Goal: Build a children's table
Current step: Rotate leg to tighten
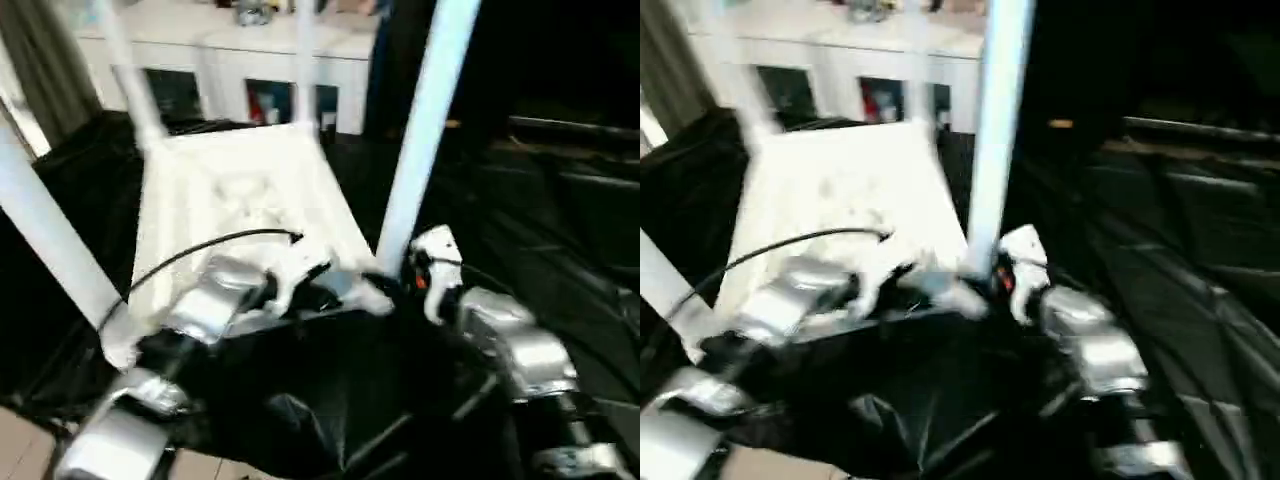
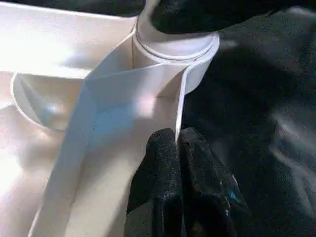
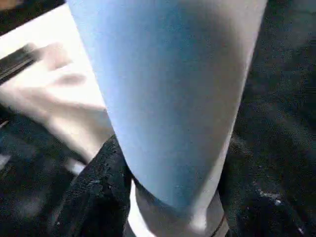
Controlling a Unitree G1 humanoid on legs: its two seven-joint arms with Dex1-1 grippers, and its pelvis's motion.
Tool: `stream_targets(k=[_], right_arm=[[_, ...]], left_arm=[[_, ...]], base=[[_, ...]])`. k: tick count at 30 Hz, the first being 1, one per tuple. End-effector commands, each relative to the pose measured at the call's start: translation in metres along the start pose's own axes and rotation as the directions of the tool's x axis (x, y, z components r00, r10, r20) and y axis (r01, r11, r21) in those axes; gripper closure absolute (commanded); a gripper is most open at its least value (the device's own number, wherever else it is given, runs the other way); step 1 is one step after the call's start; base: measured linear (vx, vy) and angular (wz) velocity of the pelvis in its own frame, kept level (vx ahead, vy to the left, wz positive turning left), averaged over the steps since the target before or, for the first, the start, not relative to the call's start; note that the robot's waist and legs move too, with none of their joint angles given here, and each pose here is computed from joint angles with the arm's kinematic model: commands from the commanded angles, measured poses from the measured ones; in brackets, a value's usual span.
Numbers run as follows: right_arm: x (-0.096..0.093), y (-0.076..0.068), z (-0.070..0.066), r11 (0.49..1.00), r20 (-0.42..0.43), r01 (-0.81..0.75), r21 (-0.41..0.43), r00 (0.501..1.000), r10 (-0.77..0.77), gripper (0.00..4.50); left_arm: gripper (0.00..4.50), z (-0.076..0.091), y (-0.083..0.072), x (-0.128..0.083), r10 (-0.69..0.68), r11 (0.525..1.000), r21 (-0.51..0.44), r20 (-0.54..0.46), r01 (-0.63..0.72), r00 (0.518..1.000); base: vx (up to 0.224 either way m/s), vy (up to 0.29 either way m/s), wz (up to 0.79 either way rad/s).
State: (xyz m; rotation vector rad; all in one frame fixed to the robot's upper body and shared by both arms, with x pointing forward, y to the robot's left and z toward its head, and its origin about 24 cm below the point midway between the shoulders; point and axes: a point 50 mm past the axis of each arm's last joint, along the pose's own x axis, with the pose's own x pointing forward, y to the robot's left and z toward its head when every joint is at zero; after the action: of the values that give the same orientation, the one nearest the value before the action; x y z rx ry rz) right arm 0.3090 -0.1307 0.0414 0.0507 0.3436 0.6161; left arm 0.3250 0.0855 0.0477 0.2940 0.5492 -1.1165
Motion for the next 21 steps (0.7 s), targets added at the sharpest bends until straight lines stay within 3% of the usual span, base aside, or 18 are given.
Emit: stream_targets(k=[1, 2, 6, 10, 11, 14, 16, 21], right_arm=[[0.012, 0.013, -0.028, 0.994, -0.112, 0.069, 0.088, 0.992, -0.059, 2.48], [0.018, 0.013, -0.030, 0.976, -0.119, 0.187, 0.116, 0.978, -0.173, 2.50], [0.027, 0.020, -0.027, 0.966, -0.101, 0.234, 0.108, 0.970, -0.223, 2.50], [0.033, 0.036, -0.016, 0.991, -0.030, 0.100, 0.089, 0.995, -0.097, 2.50], [0.032, 0.038, -0.014, 0.993, -0.009, 0.051, 0.106, 0.999, -0.050, 1.96], [0.028, 0.038, -0.009, 0.992, 0.021, -0.041, 0.123, 0.999, 0.039, 1.76], [0.021, 0.037, -0.007, 0.986, 0.021, -0.148, 0.072, 0.989, 0.147, 1.46], [0.003, 0.033, -0.001, 0.945, -0.006, -0.326, -0.014, 0.945, 0.326, 1.46]], left_arm=[[4.50, -0.001, 0.005, 0.006, 0.112, 0.993, -0.036, -0.019, -0.113, 0.994], [4.50, 0.003, 0.001, 0.014, 0.122, 0.992, -0.041, -0.010, -0.123, 0.992], [4.50, 0.006, -0.003, 0.023, 0.129, 0.990, -0.047, -0.004, -0.129, 0.992], [4.50, 0.005, -0.005, 0.025, 0.117, 0.992, -0.037, -0.006, -0.118, 0.993], [4.50, 0.005, -0.005, 0.023, 0.096, 0.995, -0.030, -0.006, -0.097, 0.995], [4.50, 0.005, -0.007, 0.020, 0.048, 0.999, -0.002, -0.002, -0.048, 0.999], [4.50, 0.006, -0.011, 0.015, -0.041, 0.999, 0.020, 0.024, 0.040, 0.999], [4.50, -0.003, -0.013, 0.004, -0.122, 0.992, 0.042, 0.001, 0.122, 0.993]], base=[[0.000, 0.000, 0.00], [0.000, 0.000, 0.00], [0.000, 0.000, 0.00], [0.000, 0.000, 0.00], [0.000, 0.000, 0.00], [0.000, 0.000, 0.00], [0.000, 0.000, 0.00], [0.000, 0.000, 0.00]])
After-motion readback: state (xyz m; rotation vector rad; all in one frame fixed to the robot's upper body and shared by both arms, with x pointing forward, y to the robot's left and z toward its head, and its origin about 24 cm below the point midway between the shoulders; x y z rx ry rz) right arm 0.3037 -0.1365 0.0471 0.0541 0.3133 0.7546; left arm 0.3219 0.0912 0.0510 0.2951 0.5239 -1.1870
